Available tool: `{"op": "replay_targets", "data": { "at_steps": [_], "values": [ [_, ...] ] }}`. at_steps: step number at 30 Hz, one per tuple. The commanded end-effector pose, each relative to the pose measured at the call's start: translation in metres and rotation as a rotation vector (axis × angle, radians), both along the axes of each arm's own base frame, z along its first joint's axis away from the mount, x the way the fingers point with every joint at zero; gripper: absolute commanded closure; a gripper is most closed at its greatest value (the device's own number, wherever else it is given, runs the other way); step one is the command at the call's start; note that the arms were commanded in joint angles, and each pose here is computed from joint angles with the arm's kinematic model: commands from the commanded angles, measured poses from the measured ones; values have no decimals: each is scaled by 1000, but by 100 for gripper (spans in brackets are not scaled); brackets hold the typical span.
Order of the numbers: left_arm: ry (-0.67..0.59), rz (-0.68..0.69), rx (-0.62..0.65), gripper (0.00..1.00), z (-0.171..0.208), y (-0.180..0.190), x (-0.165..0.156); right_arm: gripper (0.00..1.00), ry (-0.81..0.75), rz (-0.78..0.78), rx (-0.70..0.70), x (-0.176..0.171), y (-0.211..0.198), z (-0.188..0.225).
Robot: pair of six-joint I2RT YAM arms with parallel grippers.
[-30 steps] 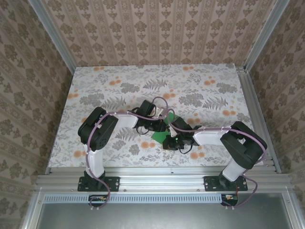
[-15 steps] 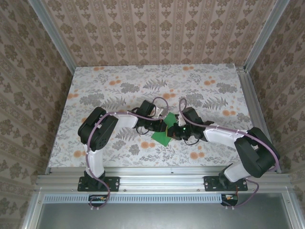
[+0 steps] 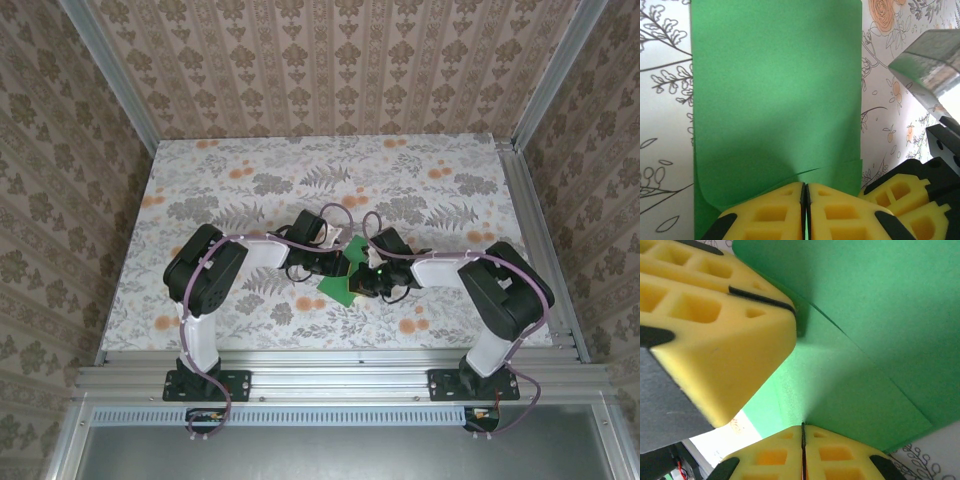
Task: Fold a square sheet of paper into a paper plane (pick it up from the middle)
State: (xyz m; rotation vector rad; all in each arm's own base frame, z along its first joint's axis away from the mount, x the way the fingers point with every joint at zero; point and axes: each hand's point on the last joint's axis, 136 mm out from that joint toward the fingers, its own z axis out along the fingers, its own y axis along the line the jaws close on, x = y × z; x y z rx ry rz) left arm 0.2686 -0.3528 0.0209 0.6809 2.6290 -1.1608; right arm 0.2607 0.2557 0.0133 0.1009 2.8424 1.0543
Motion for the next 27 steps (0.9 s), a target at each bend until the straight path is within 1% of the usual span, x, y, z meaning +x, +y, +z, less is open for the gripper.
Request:
{"op": "replay_targets", "data": {
  "at_steps": [1,9,15,21,27],
  "values": [
    [130,67,258,87,-62,55,-21,89,7,20,-81,-3,-11,-14],
    [115,81,251,87,-57,54,-12,90,9,39,-190,-15,-32,-24],
    [98,103,249,87,-53,56,1,90,32,47,-201,-27,-38,-34],
    [74,128,241,86,-48,57,17,90,54,61,-181,-35,-37,-41],
    [38,155,225,85,-39,54,40,90,75,82,-172,-44,-36,-45]
  ]
}}
